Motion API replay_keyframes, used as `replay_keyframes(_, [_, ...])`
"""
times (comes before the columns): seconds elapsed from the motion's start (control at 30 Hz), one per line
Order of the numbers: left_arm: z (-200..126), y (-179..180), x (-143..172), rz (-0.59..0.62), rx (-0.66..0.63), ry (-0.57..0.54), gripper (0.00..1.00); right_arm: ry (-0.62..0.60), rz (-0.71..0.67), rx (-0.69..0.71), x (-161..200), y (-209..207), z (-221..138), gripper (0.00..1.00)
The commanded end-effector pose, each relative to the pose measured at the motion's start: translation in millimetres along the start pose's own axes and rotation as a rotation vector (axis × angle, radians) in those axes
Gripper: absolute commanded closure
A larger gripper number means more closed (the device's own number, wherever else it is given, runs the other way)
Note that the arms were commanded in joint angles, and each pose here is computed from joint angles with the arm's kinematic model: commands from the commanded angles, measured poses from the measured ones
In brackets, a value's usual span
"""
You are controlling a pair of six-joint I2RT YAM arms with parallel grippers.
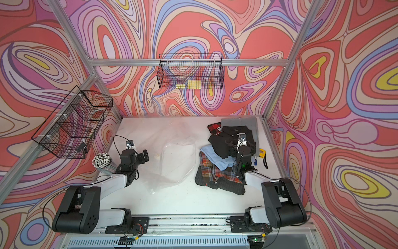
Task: Take the shirt out of the vacuum bag
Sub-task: Reset both arms
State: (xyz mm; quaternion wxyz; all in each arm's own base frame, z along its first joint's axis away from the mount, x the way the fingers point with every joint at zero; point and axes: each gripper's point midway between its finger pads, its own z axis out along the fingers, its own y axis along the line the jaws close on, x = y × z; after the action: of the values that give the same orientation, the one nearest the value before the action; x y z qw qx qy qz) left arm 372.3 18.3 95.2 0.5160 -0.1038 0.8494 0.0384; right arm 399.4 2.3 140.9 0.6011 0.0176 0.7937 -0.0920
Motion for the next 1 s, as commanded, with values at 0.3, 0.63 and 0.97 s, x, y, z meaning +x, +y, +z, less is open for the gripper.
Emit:
replay_keyframes(0.3, [-9.5,-20.7,-27.8,0.160,0.102,-0.158,0.01,-0.081,0.008,-0.138,16.9,19.6,11.3,0.02])
replay_keyframes(0.63, [17.4,-14.2,-3.3,0.118,0.109,-0.123,0.01,-0.066,0.058,-0.123,30.8,10.3,24.8,0.02])
replay_keyframes(0.97, [19.6,-4.3,-4.2,0.092,0.054,-0.130,0.01,-0.013,0.087,-0.090,33.8,0.5,36.9,0.02])
